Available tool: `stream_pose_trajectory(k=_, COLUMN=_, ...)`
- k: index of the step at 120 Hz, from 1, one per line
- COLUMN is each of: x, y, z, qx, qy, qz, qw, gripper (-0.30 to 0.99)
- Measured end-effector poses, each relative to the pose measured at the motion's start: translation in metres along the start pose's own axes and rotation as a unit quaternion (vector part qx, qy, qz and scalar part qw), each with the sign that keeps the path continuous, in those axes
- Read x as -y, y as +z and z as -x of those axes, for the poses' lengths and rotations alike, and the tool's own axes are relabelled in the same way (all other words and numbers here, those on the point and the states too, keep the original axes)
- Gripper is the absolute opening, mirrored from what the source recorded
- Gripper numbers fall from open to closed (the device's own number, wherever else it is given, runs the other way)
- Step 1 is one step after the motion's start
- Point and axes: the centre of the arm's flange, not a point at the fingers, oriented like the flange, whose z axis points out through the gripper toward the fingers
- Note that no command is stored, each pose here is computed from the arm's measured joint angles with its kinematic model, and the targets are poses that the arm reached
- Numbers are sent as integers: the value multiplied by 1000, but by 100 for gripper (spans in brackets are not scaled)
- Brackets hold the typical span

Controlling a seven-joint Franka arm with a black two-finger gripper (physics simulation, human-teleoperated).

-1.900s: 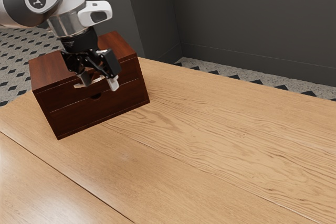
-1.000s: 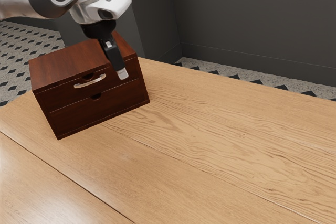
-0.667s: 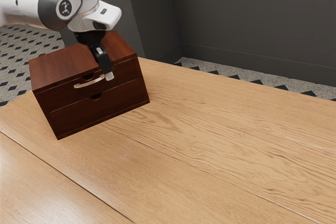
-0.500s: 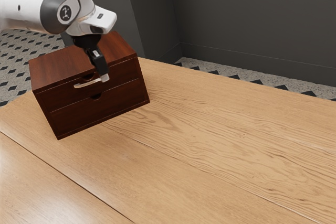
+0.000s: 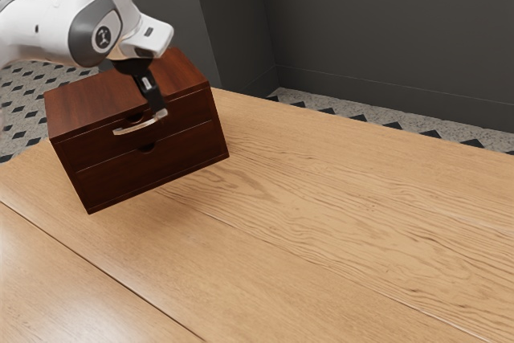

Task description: Pull the drawer handle with one arm to open the drawer

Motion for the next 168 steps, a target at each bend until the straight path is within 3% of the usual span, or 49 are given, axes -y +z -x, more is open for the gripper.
stream_pose_trajectory(k=14, x=9, y=1, z=9, qx=1, qy=-3, qz=-9, qw=1000, gripper=59)
stream_pose_trajectory(k=36, x=14, y=9, z=18, qx=7, qy=-9, qz=-11, qw=1000, gripper=34)
stream_pose_trajectory(k=55, x=20, y=15, z=31, qx=18, qy=-22, qz=-12, qw=1000, gripper=25)
stream_pose_trajectory(k=112, x=18, y=25, z=31, qx=44, qy=-23, qz=-27, qw=998, gripper=21)
stream_pose_trajectory(k=141, x=-3, y=19, z=35, qx=52, qy=-13, qz=-31, qw=998, gripper=18)
stream_pose_trajectory(k=168, x=-9, y=29, z=33, qx=38, qy=-9, qz=-43, qw=998, gripper=13)
